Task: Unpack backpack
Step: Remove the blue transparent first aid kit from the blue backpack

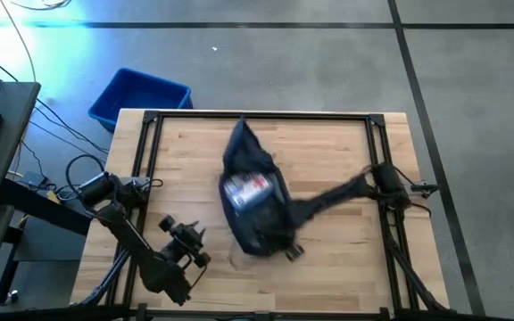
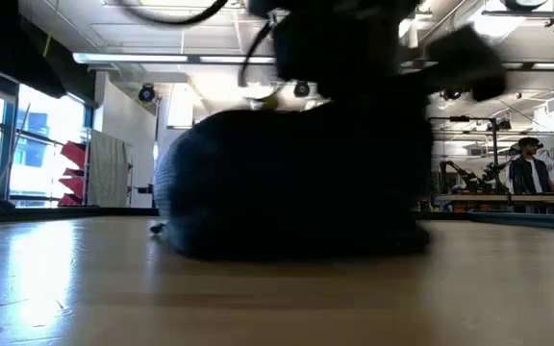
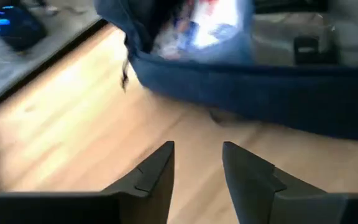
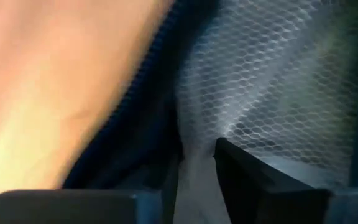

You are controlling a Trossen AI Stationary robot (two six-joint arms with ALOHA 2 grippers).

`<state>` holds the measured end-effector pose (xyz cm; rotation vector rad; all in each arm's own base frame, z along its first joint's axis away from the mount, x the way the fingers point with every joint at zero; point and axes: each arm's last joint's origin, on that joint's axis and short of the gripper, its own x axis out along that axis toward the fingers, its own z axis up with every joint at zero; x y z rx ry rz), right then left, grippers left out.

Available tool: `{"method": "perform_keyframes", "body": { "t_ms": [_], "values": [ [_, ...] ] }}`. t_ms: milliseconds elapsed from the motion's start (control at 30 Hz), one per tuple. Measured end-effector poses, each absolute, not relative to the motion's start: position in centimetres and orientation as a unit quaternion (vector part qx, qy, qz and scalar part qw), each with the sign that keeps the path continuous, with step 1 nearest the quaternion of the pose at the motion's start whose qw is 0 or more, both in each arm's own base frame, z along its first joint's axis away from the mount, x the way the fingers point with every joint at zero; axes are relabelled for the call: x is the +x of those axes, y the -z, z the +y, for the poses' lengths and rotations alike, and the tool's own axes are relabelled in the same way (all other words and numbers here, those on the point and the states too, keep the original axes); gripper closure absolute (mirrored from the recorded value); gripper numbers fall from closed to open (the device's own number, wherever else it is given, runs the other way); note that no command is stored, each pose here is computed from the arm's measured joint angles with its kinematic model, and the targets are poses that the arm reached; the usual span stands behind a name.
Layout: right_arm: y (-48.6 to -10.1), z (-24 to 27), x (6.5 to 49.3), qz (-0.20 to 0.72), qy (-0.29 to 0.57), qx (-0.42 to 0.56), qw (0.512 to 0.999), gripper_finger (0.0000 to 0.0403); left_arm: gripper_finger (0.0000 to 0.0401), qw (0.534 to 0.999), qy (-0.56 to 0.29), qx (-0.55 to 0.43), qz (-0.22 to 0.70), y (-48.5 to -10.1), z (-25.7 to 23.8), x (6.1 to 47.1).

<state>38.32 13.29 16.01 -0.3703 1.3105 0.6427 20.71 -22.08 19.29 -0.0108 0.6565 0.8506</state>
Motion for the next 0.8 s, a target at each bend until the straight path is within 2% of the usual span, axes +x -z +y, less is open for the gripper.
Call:
{"method": "perform_keyframes", "body": {
  "t_ms": [67,233,367,500,567,667,800],
  "values": [
    [-17.0,15.0,36.6,0.585,-0.28,-0.206,0.733,0.033,0.0302,0.871,-0.387,-0.003,0.302,-19.1,-22.2,21.6],
    [-20.1,17.3,34.0,0.517,-0.203,-0.259,0.79,0.0341,0.0317,0.866,-0.384,0.025,0.32,-18.9,-20.8,23.9],
    [-22.4,18.8,32.7,0.478,-0.182,-0.258,0.82,0.0343,0.0323,0.83,-0.41,0.056,0.373,-18.9,-18.7,24.9],
    [-22.2,19.7,32.2,0.476,-0.195,-0.259,0.818,0.0343,0.0323,0.773,-0.457,0.114,0.425,-19.5,-16.0,24.9],
    [-22.1,20.0,33.0,0.444,-0.189,-0.253,0.839,0.0343,0.0323,0.752,-0.479,0.142,0.431,-19.9,-14.6,25.0],
    [-21.8,20.0,33.8,0.414,-0.203,-0.273,0.844,0.0335,0.0329,0.743,-0.465,0.162,0.454,-20.1,-12.8,26.1],
    [-22.2,19.9,34.3,0.383,-0.194,-0.321,0.844,0.03,0.0362,0.731,-0.441,0.157,0.497,-19.5,-9.8,26.8]
  ]
}}
